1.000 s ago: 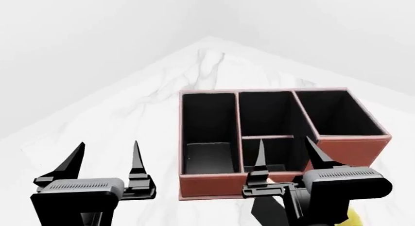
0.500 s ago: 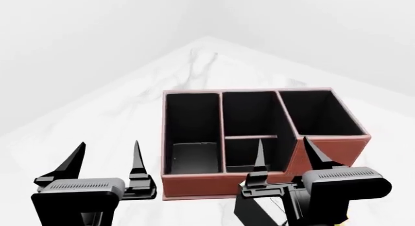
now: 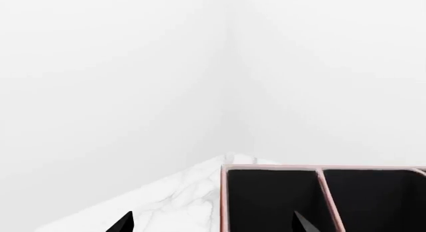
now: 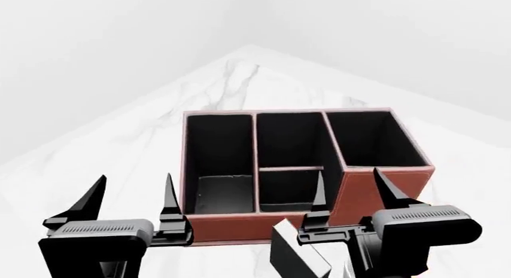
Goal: Pick up the book and place it in the right compartment of the caddy.
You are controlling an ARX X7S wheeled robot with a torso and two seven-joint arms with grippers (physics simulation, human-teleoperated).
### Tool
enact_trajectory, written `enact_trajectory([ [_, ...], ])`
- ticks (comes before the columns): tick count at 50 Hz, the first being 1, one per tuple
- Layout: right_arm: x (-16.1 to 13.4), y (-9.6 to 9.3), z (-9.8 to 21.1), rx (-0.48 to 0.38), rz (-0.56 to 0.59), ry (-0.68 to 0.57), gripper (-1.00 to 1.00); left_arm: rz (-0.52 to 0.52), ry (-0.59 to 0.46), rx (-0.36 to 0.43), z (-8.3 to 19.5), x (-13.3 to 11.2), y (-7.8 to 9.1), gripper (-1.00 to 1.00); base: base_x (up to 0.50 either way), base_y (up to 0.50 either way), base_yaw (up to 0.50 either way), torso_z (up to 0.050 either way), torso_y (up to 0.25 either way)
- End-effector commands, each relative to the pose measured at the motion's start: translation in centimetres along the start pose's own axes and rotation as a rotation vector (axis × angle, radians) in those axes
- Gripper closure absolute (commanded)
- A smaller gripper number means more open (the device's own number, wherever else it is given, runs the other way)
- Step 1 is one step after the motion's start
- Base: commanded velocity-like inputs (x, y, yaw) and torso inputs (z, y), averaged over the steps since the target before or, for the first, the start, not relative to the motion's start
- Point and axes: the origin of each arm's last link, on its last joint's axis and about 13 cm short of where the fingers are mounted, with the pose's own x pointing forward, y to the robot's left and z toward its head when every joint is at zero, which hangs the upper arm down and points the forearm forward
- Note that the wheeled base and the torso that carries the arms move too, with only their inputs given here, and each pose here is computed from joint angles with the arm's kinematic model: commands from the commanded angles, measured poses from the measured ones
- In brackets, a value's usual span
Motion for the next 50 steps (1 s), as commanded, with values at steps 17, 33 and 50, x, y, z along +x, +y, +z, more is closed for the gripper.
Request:
enact_trajectory([
  [17, -0.1, 0.1, 0.1, -0.007, 0.029, -0.003, -1.0, -0.002, 0.004, -0.001, -0.1, 0.0, 0.0, -1.0, 0.0, 0.0, 0.0, 0.0, 0.0],
  [33, -2.3, -1.4, 0.4, 0.04, 0.283, 0.067, -1.0, 0.001, 0.013, -0.001, -0.4, 0.1, 0.0, -1.0, 0.0, 0.0, 0.0, 0.0, 0.0],
  [50, -3.7, -1.5, -1.7, 0.07, 0.295, 0.161, -1.0, -0.006, 0.021, 0.001, -0.5, 0.1, -0.1, -1.0, 0.0, 0.0, 0.0, 0.0, 0.0],
])
